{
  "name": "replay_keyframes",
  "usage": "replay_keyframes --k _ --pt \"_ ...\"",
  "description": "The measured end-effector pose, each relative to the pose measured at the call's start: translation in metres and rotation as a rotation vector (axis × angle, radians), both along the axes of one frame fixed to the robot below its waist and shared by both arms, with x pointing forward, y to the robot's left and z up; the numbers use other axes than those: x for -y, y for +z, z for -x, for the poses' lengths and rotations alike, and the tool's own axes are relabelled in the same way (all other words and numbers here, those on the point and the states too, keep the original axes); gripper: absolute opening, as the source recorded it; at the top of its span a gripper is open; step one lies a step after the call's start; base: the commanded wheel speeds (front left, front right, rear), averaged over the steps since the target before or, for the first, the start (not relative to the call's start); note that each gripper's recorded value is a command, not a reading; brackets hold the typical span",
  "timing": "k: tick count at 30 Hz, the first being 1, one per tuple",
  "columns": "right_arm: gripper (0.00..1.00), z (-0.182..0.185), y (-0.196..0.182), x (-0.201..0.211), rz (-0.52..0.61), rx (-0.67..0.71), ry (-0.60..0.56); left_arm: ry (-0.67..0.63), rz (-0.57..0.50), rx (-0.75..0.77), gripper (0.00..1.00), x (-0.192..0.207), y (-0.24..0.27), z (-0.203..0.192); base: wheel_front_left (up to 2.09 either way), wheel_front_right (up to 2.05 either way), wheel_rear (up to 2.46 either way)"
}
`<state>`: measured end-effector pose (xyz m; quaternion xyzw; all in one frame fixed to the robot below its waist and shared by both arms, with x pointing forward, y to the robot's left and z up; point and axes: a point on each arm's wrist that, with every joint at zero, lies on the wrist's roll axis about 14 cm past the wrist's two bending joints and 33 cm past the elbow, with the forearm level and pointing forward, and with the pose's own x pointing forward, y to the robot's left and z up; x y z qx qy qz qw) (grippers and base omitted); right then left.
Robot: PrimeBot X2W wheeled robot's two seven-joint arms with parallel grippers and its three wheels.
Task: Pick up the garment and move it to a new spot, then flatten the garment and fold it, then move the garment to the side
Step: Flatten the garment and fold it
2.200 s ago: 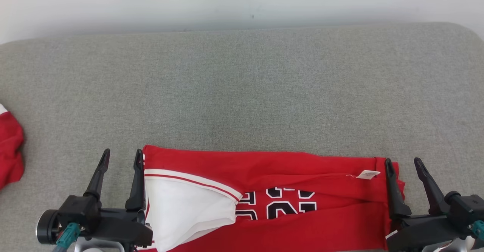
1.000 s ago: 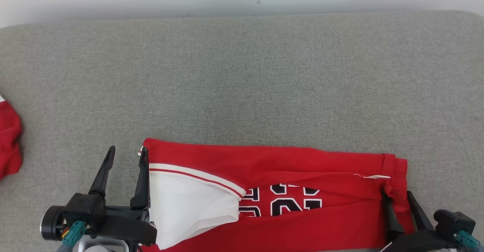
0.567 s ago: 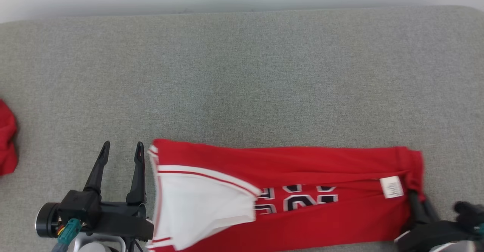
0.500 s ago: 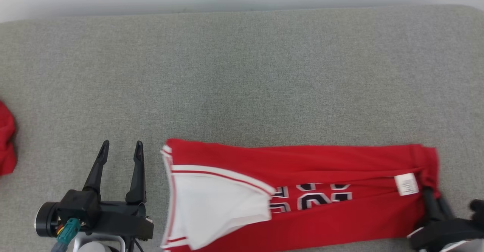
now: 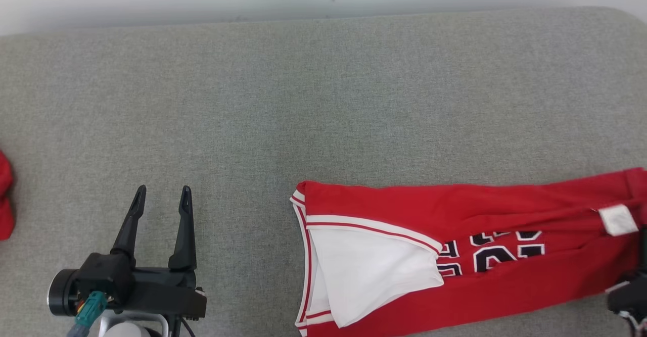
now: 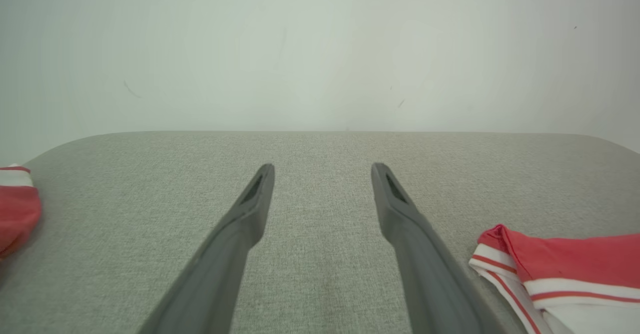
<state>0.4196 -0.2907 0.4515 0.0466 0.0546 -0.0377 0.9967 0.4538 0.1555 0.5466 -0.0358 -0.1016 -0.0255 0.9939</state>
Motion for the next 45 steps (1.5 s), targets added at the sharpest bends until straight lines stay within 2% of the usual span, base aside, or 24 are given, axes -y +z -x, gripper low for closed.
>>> replay_keyframes --k 5,11,17,19,24,39,40,41,42,45 --pt "0.0 -0.008 0.029 -0.057 -0.036 0.11 0.13 -0.008 0.004 0.004 1.0 0.003 0.002 -0.001 0.0 0.0 0.0" --pt "0.0 0.004 0.061 -0.129 -0.119 0.193 0.284 -0.029 0.005 0.01 1.0 0.009 0.004 -0.001 0.0 0.0 0.0" --pt "0.0 0.025 0.076 -0.203 -0.237 0.182 0.456 -0.034 0.003 0.013 1.0 0.01 0.005 0.001 0.0 0.0 0.0" --pt "0.0 0.036 0.083 -0.243 -0.318 0.174 0.552 -0.032 0.003 0.013 1.0 0.009 0.005 0.001 0.0 0.0 0.0" --pt "0.0 0.052 0.074 -0.291 -0.402 0.112 0.676 -0.036 0.01 0.009 1.0 0.01 0.005 0.003 0.0 0.0 0.0" --pt "0.0 0.05 0.037 -0.328 -0.471 0.0 0.747 -0.02 0.009 -0.009 1.0 0.005 -0.002 0.001 0.0 0.0 0.0" --pt "0.12 0.051 0.036 -0.33 -0.476 -0.006 0.753 -0.019 0.008 -0.01 1.0 0.005 -0.002 0.001 0.0 0.0 0.0" --pt "0.37 0.051 0.035 -0.332 -0.475 -0.009 0.757 -0.018 0.008 -0.011 1.0 0.005 -0.003 0.001 0.0 0.0 0.0" --pt "1.0 0.051 0.034 -0.333 -0.478 -0.013 0.76 -0.017 0.008 -0.013 1.0 0.005 -0.003 0.001 0.0 0.0 0.0" --pt "1.0 0.051 0.033 -0.337 -0.487 -0.016 0.77 -0.017 0.008 -0.016 1.0 0.004 -0.004 0.001 0.0 0.0 0.0"
